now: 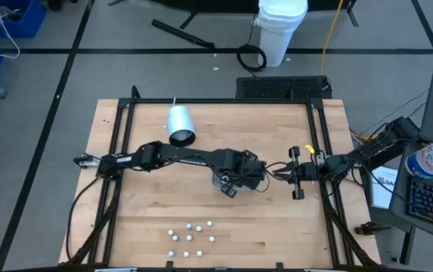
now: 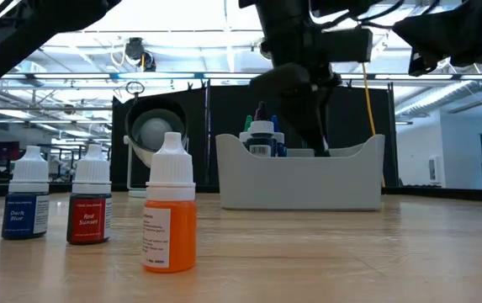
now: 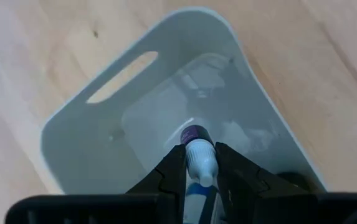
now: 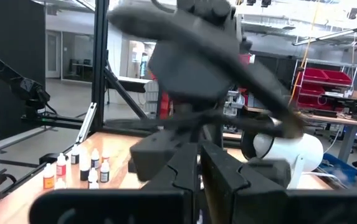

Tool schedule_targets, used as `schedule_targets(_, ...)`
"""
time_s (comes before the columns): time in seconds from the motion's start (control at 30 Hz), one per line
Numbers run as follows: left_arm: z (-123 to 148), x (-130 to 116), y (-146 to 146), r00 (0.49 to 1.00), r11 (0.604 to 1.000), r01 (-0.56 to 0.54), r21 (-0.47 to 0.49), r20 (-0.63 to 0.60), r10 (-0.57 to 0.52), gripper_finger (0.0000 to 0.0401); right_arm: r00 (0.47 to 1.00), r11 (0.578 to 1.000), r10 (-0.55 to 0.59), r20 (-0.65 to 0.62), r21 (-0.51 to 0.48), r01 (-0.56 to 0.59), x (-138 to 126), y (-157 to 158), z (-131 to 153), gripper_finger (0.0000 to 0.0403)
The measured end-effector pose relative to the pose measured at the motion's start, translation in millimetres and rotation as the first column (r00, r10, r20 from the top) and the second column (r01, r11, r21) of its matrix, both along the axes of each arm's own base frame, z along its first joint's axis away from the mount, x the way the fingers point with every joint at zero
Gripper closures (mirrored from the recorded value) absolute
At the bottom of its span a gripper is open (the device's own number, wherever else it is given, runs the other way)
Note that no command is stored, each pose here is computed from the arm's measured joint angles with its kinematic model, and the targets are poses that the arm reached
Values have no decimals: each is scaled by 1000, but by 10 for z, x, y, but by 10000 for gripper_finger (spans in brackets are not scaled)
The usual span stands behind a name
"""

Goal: Pick & Place food coloring
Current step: Put the small violet food coloring bottle into the white bin

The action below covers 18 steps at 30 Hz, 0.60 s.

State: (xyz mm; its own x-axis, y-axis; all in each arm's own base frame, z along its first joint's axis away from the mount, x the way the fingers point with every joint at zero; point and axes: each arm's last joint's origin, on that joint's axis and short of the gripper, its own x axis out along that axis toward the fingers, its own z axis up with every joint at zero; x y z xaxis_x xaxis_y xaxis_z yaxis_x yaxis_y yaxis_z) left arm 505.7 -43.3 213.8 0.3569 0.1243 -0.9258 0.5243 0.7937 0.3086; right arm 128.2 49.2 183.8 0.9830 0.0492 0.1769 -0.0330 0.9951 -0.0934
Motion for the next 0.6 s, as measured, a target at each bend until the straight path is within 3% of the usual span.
schedule_targets(0.3, -7, -14, -75, 979, 977, 200, 67, -41, -198, 327, 1000, 1000, 3, -1, 7, -3, 0, 0, -1, 387)
schedule_targets(0.6, -6, -5, -32, 988, 988, 153, -1, -23, -153, 327, 1000, 1000, 2, 0, 3, -2, 0, 0, 0, 387)
